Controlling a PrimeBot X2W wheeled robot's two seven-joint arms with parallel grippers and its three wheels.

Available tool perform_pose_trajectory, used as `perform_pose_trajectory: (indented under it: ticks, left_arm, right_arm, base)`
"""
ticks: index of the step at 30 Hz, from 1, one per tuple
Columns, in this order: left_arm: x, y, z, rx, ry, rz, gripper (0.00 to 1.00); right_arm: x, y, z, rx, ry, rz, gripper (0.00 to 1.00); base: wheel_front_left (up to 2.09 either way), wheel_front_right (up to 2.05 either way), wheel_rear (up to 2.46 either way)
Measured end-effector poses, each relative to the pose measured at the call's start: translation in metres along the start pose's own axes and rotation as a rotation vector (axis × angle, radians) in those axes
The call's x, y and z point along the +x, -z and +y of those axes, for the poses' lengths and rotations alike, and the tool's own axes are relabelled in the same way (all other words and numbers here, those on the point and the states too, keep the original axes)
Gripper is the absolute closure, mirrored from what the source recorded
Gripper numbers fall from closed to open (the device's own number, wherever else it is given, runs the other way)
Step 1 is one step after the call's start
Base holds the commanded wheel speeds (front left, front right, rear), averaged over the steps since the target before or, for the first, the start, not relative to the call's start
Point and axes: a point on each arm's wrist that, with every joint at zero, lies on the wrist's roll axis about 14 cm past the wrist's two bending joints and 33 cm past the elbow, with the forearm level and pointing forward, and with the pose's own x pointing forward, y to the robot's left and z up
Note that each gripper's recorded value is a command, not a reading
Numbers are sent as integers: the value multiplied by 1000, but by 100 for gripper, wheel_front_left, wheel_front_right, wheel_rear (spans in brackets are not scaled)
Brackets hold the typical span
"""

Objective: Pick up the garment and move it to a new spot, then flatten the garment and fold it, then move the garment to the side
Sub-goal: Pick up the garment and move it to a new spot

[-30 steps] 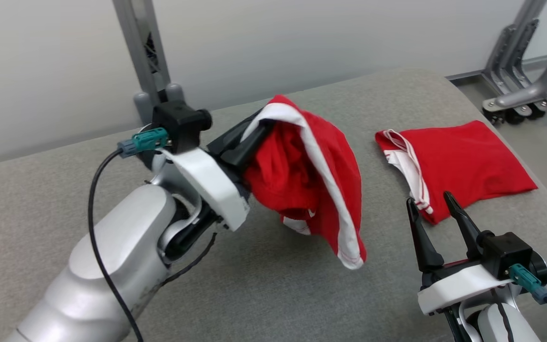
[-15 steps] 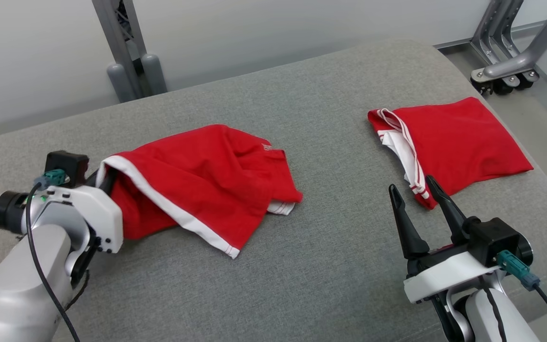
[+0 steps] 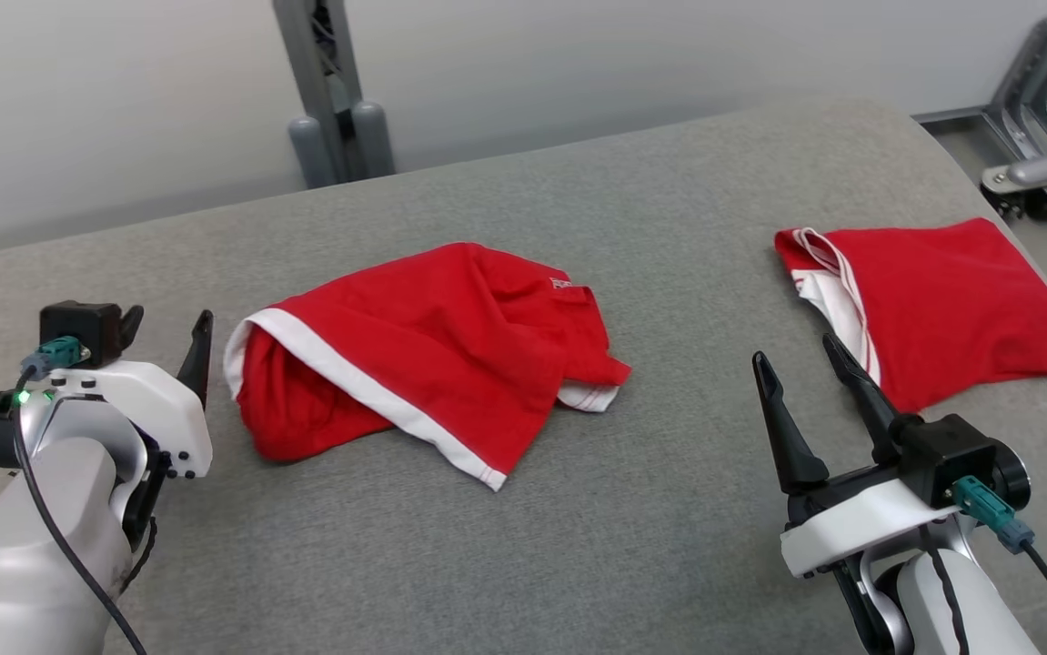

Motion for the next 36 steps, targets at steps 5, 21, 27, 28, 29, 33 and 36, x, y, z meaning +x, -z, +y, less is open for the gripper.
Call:
perform_pose_trajectory:
  ticks: [5,21,27,28,29,33,36]
  left_arm:
    - [-10,-44,13,-35,-48,-143,0]
    - [-138,-36,50,-104,-340,-405,0]
    - [-161,-14,38,-151,-378,-399,0]
    - [-165,-18,40,-158,-385,-418,0]
    - [-167,-22,40,-160,-382,-437,0]
    - [-175,-19,38,-150,-375,-439,0]
    - [-178,-18,43,-153,-380,-441,0]
  right_arm:
    - [6,-8,16,-14,-50,-27,0]
    - [12,-14,68,-54,-225,-55,0]
    - [9,-5,77,-67,-256,-28,0]
    - [9,-4,78,-66,-258,-26,0]
    - [9,-4,79,-62,-259,-25,0]
    - [10,-3,78,-50,-255,-21,0]
    - [10,-2,78,-47,-252,-19,0]
  base:
    - [0,0,0]
    - [0,0,0]
    - [0,0,0]
    - [0,0,0]
    - [0,0,0]
    - [0,0,0]
    - [0,0,0]
